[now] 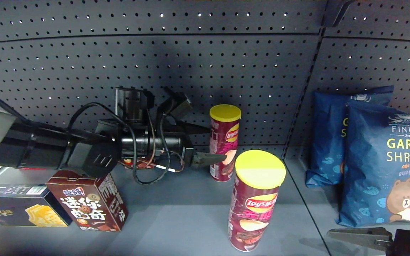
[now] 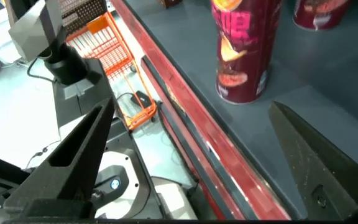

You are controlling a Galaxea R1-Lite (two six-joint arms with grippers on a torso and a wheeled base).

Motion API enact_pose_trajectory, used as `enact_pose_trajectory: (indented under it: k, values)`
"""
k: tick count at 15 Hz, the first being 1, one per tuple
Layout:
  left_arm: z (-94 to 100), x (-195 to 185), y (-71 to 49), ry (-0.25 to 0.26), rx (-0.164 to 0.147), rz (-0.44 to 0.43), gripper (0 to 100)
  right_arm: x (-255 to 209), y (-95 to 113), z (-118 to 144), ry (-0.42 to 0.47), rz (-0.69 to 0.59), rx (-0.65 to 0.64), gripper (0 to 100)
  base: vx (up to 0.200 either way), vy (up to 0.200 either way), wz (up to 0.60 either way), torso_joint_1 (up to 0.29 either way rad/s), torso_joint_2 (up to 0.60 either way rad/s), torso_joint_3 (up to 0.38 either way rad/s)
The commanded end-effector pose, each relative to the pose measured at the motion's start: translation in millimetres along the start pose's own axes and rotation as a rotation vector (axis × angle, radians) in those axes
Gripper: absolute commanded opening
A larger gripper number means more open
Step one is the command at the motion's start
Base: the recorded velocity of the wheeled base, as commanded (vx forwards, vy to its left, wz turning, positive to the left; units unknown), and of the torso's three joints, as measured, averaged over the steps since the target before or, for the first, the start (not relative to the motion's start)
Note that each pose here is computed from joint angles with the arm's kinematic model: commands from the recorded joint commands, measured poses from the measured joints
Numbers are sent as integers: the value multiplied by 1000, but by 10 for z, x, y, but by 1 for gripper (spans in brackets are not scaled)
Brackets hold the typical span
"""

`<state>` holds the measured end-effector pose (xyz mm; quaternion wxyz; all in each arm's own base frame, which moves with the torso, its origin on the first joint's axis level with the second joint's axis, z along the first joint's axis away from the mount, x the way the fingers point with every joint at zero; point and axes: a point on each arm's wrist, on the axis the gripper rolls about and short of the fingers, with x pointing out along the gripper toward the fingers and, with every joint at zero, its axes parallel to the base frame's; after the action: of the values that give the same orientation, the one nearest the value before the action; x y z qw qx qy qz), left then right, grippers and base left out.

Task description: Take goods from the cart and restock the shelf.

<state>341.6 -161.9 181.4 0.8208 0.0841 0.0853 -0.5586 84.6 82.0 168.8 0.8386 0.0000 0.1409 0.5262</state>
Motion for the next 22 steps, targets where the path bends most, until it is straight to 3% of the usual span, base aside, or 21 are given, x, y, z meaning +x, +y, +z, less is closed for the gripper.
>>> enact_pose_trajectory:
  k: [1,4,6,7,8,10,12,13,15,22]
  values:
    - [116,-254,-103,-19,16,29,100,2,-1,-58,20,4,14,100,0,0,0,0,0,0]
    - [209,-595,-271,-37,28,68,100,14,-11,-99,39,3,27,100,0,0,0,0,0,0]
    - [227,-815,-467,-44,31,79,100,36,-25,-85,42,-9,33,100,0,0,0,0,0,0]
    - [226,-848,-492,-45,31,82,100,38,-27,-82,42,-11,33,100,0,0,0,0,0,0]
    - [277,-1023,-616,-56,39,133,100,73,-54,-74,55,-53,41,100,0,0,0,0,0,0]
    - [324,-1151,-755,-60,19,194,100,108,-68,-35,58,-112,37,100,0,0,0,0,0,0]
    - [302,-1286,-932,3,-29,217,100,178,-122,34,80,-177,46,100,0,0,0,0,0,0]
    - [274,-1306,-956,26,-44,238,100,237,-187,74,105,-275,55,100,0,0,0,0,0,0]
    - [280,-1312,-956,33,-44,268,100,347,-258,145,130,-361,57,100,0,0,0,0,0,0]
    - [176,-1223,-834,87,-27,318,100,510,-413,69,216,-443,76,100,0,0,0,0,0,0]
